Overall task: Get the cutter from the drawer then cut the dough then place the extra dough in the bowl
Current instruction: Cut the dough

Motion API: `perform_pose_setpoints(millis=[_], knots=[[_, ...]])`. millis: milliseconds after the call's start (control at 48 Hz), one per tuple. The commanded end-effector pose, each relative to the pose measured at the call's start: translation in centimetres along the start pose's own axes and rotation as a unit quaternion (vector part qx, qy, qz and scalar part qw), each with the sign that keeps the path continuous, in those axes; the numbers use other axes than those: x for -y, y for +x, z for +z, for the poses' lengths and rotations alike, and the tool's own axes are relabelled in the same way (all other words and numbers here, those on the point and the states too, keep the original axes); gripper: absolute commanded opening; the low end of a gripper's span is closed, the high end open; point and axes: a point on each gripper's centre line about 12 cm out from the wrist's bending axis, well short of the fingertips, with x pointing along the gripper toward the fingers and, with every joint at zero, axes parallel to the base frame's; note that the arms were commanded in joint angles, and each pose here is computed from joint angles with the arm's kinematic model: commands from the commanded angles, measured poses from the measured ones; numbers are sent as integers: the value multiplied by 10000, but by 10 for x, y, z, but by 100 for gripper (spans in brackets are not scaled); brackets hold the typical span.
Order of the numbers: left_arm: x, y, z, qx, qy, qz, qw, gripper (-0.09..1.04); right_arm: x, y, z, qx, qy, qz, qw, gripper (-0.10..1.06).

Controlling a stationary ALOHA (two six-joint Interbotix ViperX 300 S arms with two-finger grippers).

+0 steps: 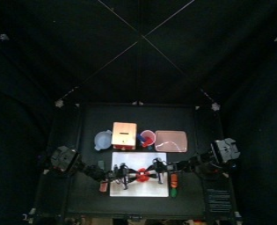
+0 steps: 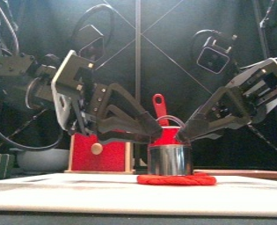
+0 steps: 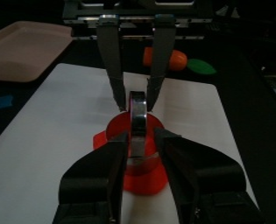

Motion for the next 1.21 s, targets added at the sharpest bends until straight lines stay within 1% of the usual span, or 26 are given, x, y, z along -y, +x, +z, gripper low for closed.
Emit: perform_pose_setpoints(millis=[21,458,771,1208], knots=[[3,2,10,124,-71,-28,9999,71,-2,1,11,143,1,25,9999,69],[3,3,6,60,-57,-19,10000,70,-2,2,9,67,1,17,10000,68],[3,3,3,32,-44,-24,10000,63,-2,2,9,60,7,12,10000,68],[3,3,3,25,-45,-17,10000,63,-1,4,7,-47,7,1,10000,67]])
